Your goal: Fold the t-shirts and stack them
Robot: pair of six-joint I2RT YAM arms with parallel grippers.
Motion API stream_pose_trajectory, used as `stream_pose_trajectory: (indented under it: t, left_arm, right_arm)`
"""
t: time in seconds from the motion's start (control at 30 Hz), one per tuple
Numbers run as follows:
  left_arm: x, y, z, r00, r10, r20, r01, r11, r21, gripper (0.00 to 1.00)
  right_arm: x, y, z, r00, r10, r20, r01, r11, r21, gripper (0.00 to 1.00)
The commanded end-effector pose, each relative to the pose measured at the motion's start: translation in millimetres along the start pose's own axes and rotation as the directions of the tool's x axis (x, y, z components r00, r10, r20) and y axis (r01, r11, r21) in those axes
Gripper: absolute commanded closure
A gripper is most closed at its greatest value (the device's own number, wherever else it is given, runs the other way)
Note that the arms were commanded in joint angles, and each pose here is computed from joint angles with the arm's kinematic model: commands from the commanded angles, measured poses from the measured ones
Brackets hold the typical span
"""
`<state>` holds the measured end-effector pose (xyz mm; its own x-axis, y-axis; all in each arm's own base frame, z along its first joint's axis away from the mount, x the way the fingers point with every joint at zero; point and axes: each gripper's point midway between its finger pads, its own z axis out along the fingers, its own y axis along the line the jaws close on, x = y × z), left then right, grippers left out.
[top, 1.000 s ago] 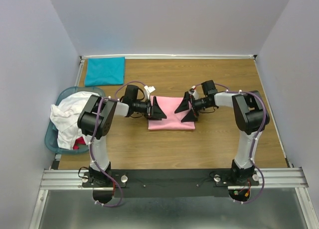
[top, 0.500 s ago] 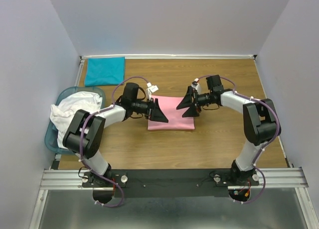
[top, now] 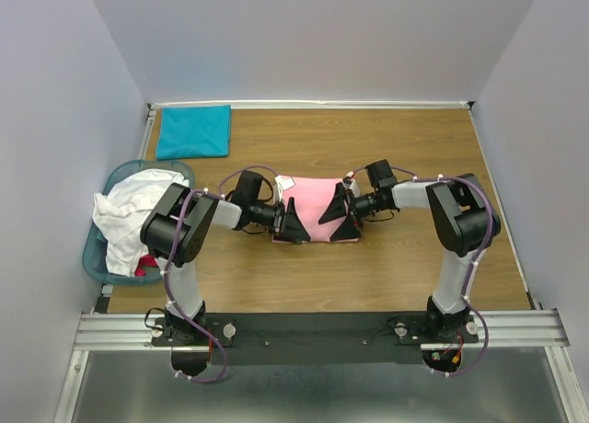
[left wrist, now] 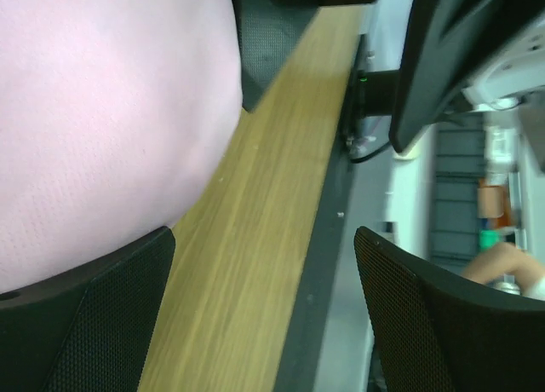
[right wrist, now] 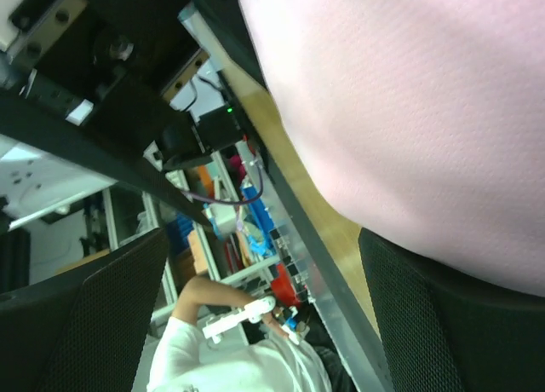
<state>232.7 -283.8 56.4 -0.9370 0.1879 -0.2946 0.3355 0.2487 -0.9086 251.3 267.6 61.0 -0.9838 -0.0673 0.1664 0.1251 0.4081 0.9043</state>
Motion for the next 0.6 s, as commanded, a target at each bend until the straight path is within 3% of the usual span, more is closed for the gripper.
stream_pose_trajectory:
  t: [0.0,0.27,0.37,0.57]
  left_arm:
    - [5.7,36.0,-7.8,0.999,-0.034,0.028,0.036,0.997,-0.07,0.05]
    - [16.9,55.8,-21.4,0.998,-0.053,0.028,0.057,0.991,-0.123,0.05]
    - [13.3,44.7,-30.0,1.0,-0.011,0.022,0.014,0.993,-0.121,0.05]
    - [-14.6,-34.7,-22.5,0.964,0.265,0.02,-0.264,0.964,-0.029,0.05]
  right_arm:
    - [-2.4,-43.8,0.5,0.997,0.075,0.024,-0.076,0.995,0.07,0.0]
    - [15.6,-52.1,-7.7,0.998,0.058,0.018,-0.06,0.992,0.108,0.0]
    - [20.0,-36.5,-17.5,1.0,-0.024,0.0,0.024,0.994,0.107,0.0]
    - [14.7,52.4,-45.3,0.964,-0.261,0.058,0.262,0.965,-0.014,0.0]
